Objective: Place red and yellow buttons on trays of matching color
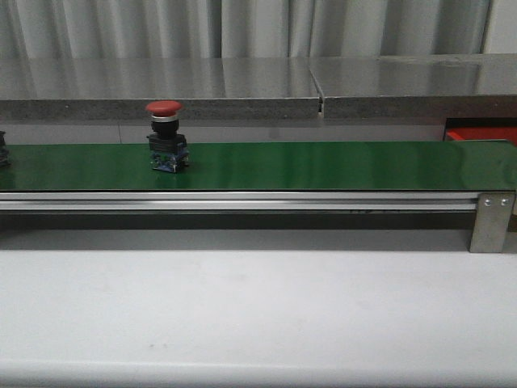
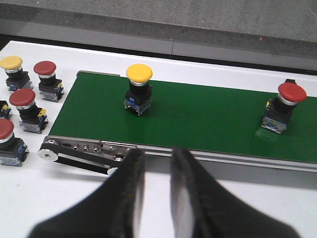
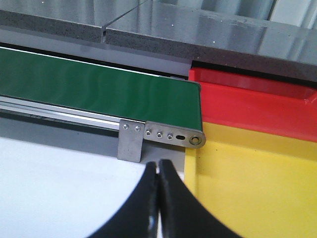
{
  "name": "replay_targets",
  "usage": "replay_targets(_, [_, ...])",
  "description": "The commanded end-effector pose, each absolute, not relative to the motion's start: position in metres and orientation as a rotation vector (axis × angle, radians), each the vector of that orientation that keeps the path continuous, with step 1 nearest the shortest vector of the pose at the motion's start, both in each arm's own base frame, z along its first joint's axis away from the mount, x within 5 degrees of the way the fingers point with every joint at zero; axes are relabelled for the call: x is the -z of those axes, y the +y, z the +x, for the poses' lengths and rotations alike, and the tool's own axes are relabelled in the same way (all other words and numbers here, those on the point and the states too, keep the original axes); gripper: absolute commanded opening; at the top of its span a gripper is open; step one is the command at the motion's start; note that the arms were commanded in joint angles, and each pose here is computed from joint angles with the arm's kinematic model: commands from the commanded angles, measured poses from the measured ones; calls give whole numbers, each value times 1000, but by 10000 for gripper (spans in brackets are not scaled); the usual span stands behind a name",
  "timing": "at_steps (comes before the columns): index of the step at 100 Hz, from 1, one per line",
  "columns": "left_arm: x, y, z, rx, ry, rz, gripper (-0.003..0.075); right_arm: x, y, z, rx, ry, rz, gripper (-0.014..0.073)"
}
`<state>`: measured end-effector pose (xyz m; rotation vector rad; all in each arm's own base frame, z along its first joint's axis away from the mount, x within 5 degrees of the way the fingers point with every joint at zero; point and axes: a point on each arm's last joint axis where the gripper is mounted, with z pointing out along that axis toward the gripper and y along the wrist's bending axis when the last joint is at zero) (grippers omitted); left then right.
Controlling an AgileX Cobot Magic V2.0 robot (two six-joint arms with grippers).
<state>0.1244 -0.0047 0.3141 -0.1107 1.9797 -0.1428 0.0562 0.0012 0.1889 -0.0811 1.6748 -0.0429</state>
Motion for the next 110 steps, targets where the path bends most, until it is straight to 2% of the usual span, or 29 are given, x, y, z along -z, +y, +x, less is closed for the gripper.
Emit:
replay_targets(1, [-331, -5, 127, 149, 1865, -107, -20, -205, 1, 54, 48, 1552, -82, -68])
replay_targets(24, [-331, -5, 127, 149, 1865, -107, -20, -205, 1, 54, 48, 1550, -81, -68])
replay_targets(47, [-329, -5, 127, 149, 1878, -107, -20, -217, 1, 53, 50, 1414, -71, -68])
replay_targets(73, [-329, -5, 127, 149, 1878, -107, -20, -237, 0, 57, -128, 1408, 99, -68])
replay_targets(80, [-329, -5, 127, 149, 1878, -107, -20, -249, 1, 63, -127, 1466, 91, -68])
replay_targets(94, [-329, -5, 127, 149, 1878, -107, -20, -278, 5, 85, -84, 1710, 1, -68])
replay_targets(110, [-329, -5, 127, 149, 1878, -107, -20, -306, 7, 129, -36, 1980, -90, -68])
